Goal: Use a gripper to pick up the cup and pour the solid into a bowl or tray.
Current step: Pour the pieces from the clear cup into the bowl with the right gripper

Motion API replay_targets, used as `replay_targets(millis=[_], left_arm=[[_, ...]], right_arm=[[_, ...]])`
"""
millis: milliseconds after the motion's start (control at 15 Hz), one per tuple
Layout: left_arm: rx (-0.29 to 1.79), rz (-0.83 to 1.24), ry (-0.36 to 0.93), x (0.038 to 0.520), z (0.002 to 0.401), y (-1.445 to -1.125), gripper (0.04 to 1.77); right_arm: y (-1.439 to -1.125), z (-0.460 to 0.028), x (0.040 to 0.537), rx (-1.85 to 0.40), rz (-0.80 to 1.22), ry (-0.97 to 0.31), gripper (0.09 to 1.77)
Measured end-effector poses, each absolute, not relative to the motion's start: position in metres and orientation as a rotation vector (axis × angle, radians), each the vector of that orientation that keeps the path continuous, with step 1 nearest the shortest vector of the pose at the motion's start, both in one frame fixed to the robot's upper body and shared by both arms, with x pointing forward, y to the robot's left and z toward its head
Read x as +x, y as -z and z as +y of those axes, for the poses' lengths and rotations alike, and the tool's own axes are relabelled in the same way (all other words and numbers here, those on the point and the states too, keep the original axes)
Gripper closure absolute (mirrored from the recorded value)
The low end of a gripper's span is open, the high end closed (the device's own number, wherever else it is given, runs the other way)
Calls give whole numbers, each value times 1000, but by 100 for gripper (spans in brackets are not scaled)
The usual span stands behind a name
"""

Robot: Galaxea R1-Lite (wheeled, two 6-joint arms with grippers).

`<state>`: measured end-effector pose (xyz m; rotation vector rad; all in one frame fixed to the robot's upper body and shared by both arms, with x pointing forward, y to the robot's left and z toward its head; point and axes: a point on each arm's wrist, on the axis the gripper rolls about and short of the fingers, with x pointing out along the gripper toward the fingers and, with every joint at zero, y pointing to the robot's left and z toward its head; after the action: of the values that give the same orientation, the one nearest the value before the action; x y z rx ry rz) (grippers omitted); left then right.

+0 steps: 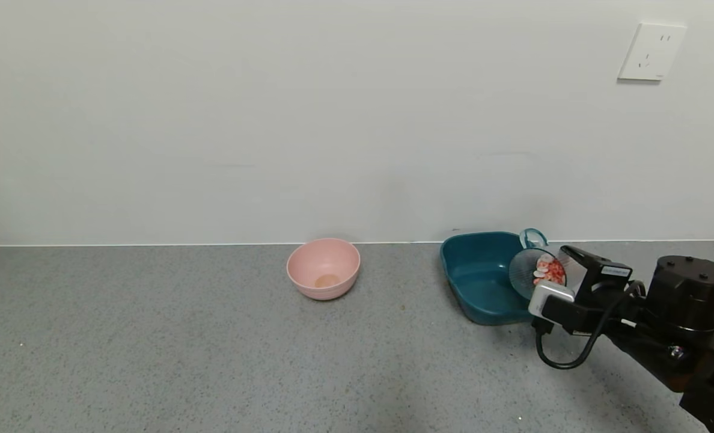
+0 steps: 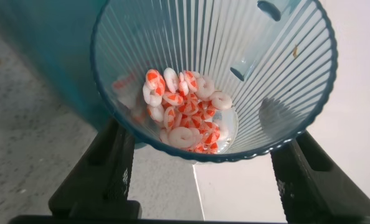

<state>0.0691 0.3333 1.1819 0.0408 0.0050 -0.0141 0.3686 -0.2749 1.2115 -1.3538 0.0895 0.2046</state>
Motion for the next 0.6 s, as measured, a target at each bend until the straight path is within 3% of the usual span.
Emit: replay_targets(millis=[333,600], left_arm=[[41,5,14,69,333,-1182,9],[41,5,14,69,333,-1182,9]], right_arm=[[-1225,-276,371,-1379,-18,-113,55],[-1243,-286,375,-1576,-127,41,55]])
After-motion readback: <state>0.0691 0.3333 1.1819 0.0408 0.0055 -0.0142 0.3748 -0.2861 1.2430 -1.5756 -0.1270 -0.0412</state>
